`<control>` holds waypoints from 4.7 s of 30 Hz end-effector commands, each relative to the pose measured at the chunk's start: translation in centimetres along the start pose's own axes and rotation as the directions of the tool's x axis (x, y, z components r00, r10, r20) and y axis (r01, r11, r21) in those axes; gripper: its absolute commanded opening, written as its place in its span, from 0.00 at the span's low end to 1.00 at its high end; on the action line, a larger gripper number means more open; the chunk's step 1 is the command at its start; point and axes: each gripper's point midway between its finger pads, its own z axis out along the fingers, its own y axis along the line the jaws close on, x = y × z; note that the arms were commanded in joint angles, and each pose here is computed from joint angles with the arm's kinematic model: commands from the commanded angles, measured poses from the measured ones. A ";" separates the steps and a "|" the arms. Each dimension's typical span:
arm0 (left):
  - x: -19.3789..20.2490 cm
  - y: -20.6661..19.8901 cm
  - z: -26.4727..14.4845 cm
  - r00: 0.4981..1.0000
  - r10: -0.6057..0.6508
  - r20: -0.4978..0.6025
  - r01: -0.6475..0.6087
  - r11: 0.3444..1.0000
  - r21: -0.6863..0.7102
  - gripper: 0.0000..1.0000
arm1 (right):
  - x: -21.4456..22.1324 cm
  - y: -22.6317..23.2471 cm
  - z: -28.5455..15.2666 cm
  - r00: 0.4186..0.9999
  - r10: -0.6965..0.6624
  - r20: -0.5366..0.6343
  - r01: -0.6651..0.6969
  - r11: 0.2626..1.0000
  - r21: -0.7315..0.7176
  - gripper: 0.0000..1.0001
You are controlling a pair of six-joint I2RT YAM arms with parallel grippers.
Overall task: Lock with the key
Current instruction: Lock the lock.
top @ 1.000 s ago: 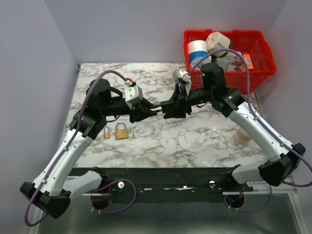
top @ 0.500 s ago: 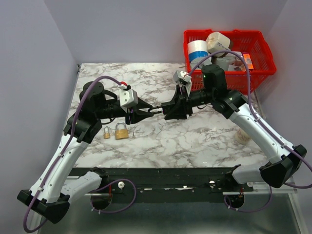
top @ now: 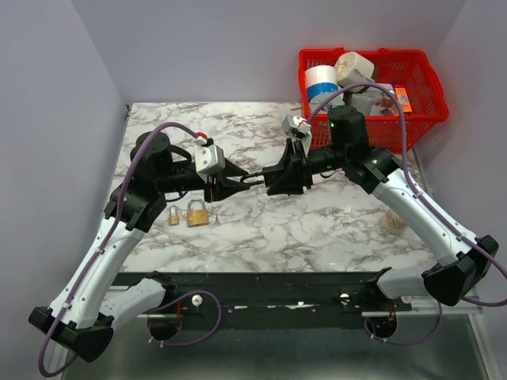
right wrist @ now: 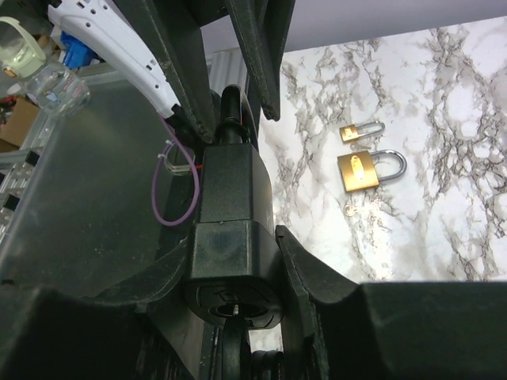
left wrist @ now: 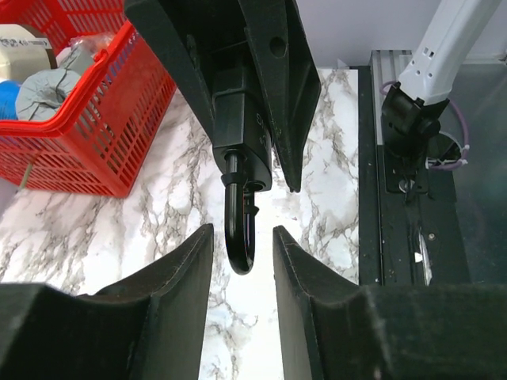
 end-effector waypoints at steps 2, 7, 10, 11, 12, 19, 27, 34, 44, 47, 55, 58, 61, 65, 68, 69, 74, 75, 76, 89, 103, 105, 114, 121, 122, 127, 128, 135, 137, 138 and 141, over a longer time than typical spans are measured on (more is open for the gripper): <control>0.9 0.2 0.0 1.000 0.007 -0.018 -0.007 1.000 -0.002 0.43 | -2.5 1.3 -0.4 0.992 -0.110 0.065 0.112 0.993 -0.025 0.01; 0.9 0.3 0.2 1.000 -0.004 -0.015 0.004 1.000 0.003 0.32 | -2.7 1.5 -0.4 0.991 -0.116 0.070 0.119 0.992 -0.034 0.01; 0.6 0.3 0.3 1.000 -0.001 -0.009 0.001 1.000 0.011 0.19 | -2.8 1.5 -0.4 0.990 -0.124 0.071 0.126 0.992 -0.030 0.01; 0.5 0.2 0.4 1.000 -0.003 -0.004 0.003 1.000 0.018 0.15 | -2.8 1.3 -0.5 0.990 -0.124 0.070 0.125 0.992 -0.022 0.01; 0.1 -0.1 0.3 1.000 -0.008 0.006 0.008 0.999 0.032 0.11 | -2.6 1.2 -0.4 0.990 -0.124 0.068 0.126 0.992 -0.018 0.01; -0.6 -1.3 0.7 0.994 -0.100 0.034 0.095 0.989 0.114 0.00 | -3.0 0.6 -0.3 0.986 -0.145 0.083 0.145 0.989 0.008 0.01; -0.6 -1.3 1.0 0.990 -0.134 0.038 0.128 0.983 0.130 0.00 | -3.2 0.2 -0.1 0.981 -0.169 0.095 0.168 0.986 0.015 0.01; -1.1 -1.7 1.1 0.984 -0.173 0.050 0.164 0.974 0.157 0.00 | -3.0 -0.5 0.1 0.978 -0.186 0.093 0.183 0.982 0.034 0.01; -1.7 -1.5 1.3 0.974 -0.215 0.070 0.202 0.968 0.151 0.00 | -2.7 -0.9 0.6 0.967 -0.239 0.083 0.236 0.971 0.041 0.01; -2.2 -1.2 1.5 0.972 -0.217 0.094 0.203 0.968 0.145 0.00 | -2.5 -0.7 0.9 0.969 -0.234 0.082 0.233 0.972 0.019 0.01; -3.2 -0.8 3.0 0.967 -0.204 0.155 0.180 0.971 0.158 0.00 | -3.3 0.2 2.3 0.970 -0.215 0.115 0.223 0.973 -0.060 0.01; -3.6 -0.9 4.0 0.964 -0.197 0.181 0.167 0.971 0.170 0.00 | -3.7 0.5 3.1 0.969 -0.208 0.133 0.221 0.971 -0.090 0.01; -4.0 -1.2 5.0 0.962 -0.181 0.205 0.143 0.972 0.188 0.00 | -3.7 0.8 4.0 0.968 -0.205 0.146 0.223 0.967 -0.122 0.01; -4.3 -1.4 5.8 0.963 -0.162 0.215 0.117 0.972 0.205 0.00 | -3.5 1.7 4.8 0.968 -0.201 0.150 0.226 0.959 -0.170 0.01; -4.8 -1.3 6.0 0.962 -0.153 0.226 0.106 0.973 0.206 0.00 | -3.2 2.5 5.2 0.968 -0.203 0.147 0.231 0.952 -0.203 0.01; -5.0 -1.3 6.1 0.961 -0.147 0.232 0.098 0.973 0.209 0.00 | -2.9 2.5 5.2 0.970 -0.197 0.144 0.225 0.952 -0.209 0.01; -5.9 -1.0 6.4 0.957 -0.135 0.256 0.084 0.976 0.198 0.00 | -2.2 2.7 5.6 0.974 -0.191 0.120 0.215 0.948 -0.235 0.01; -6.5 -0.9 6.3 0.957 -0.119 0.266 0.068 0.979 0.194 0.00 | -2.1 2.7 5.7 0.975 -0.189 0.116 0.212 0.948 -0.239 0.01; -6.4 -0.8 6.5 0.957 -0.123 0.261 0.072 0.978 0.194 0.00 | -2.1 2.7 5.6 0.976 -0.186 0.115 0.208 0.949 -0.236 0.01; -0.3 -0.9 3.3 1.000 -0.017 0.013 0.015 0.995 0.102 0.00 | -0.1 0.6 2.4 0.983 -0.184 -0.005 0.183 0.981 -0.064 0.01; -1.9 4.0 1.6 0.931 -0.303 0.203 0.315 0.949 -0.028 0.37 | -3.5 -2.6 1.6 0.959 -0.272 0.074 0.256 0.951 0.173 0.01; -2.1 4.4 1.2 0.943 -0.256 0.212 0.276 0.959 -0.069 0.51 | -3.5 -3.0 1.6 0.959 -0.273 0.072 0.256 0.949 0.181 0.01; -2.8 4.2 -0.4 0.895 -0.322 0.310 0.344 0.939 -0.016 0.72 | -5.9 -3.2 1.3 0.933 -0.331 0.144 0.298 0.931 0.211 0.01; 0.4 3.2 -0.4 0.984 -0.085 0.157 0.086 0.996 -0.004 0.52 | -4.9 -0.6 1.5 0.937 -0.314 0.151 0.304 0.949 0.084 0.01; 0.7 3.0 -0.4 0.986 -0.090 0.141 0.090 0.996 0.002 0.46 | -4.8 -0.4 1.4 0.939 -0.311 0.148 0.303 0.950 0.071 0.01; -0.1 2.6 -0.5 0.989 -0.048 0.139 0.044 0.998 0.034 0.30 | -3.7 0.1 1.5 0.949 -0.288 0.124 0.287 0.958 0.033 0.01; -0.2 2.5 -0.5 0.989 -0.041 0.141 0.036 0.999 0.039 0.28 | -3.7 0.1 1.5 0.950 -0.288 0.122 0.286 0.958 0.029 0.01; -1.2 2.4 -0.6 0.990 -0.010 0.142 0.003 0.999 0.052 0.00 | -3.1 0.2 1.7 0.955 -0.276 0.105 0.277 0.961 0.004 0.01; -0.9 2.5 -0.7 0.993 -0.006 0.120 0.000 0.999 0.046 0.00 | -3.0 0.1 1.7 0.960 -0.265 0.092 0.266 0.964 0.001 0.10; -0.7 2.6 -0.7 0.994 -0.003 0.108 -0.002 0.999 0.046 0.00 | -2.9 0.1 1.7 0.962 -0.260 0.085 0.261 0.965 -0.001 0.32; 0.2 2.6 -0.9 0.998 0.035 0.044 -0.037 0.998 0.058 0.00 | -2.2 -0.3 1.7 0.972 -0.233 0.042 0.232 0.973 0.007 0.54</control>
